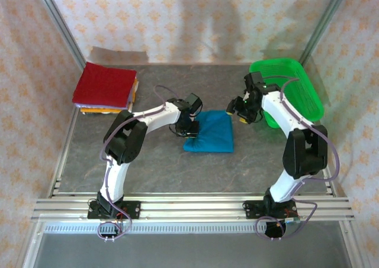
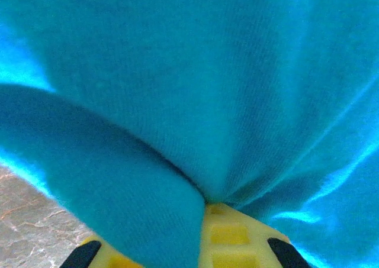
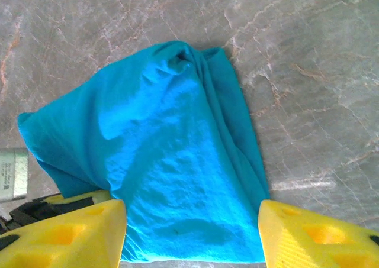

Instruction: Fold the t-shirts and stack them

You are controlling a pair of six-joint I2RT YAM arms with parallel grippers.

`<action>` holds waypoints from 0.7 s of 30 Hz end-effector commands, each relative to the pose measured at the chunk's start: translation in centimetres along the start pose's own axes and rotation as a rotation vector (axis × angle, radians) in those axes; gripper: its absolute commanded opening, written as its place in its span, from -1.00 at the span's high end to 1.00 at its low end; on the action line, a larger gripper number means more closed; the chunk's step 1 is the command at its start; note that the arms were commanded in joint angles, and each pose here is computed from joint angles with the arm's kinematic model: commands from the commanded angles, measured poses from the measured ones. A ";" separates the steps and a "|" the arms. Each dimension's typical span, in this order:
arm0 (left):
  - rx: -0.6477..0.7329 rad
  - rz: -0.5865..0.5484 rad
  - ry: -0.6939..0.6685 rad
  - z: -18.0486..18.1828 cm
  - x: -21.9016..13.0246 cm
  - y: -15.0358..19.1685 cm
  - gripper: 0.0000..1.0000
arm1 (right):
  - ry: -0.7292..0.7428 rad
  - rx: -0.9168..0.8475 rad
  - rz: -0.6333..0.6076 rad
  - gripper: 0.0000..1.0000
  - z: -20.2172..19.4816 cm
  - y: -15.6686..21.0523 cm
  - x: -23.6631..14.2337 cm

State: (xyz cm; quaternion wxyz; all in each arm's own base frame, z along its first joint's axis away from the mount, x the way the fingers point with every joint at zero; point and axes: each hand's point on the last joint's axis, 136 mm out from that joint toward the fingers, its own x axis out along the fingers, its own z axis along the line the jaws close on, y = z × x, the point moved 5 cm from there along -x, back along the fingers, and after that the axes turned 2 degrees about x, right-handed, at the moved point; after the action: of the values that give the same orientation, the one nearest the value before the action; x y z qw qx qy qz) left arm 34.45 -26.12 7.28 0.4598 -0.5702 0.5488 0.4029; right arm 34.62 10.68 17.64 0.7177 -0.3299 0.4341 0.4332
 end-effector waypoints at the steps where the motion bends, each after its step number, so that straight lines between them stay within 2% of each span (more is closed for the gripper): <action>1: 0.033 0.029 -0.146 3.6 0.4 -0.3 1.00 | 0.007 -0.015 0.002 -0.21 -0.5 1.2 -1.3; 12: 0.268 -0.088 -0.471 6.9 -11.7 -5.6 1.00 | -0.003 0.001 0.004 -0.21 -1.6 3.2 -2.1; 21: 0.419 -0.141 -0.736 10.7 -19.4 -9.2 1.00 | -0.051 -0.012 0.055 -0.20 -1.1 4.2 -2.8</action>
State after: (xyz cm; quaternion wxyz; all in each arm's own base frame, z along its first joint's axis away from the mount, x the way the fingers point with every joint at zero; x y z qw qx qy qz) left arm 42.38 -14.50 22.42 0.7126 -0.4147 0.4010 0.3993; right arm 30.64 10.36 18.69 0.7192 -0.3180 0.4259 0.4475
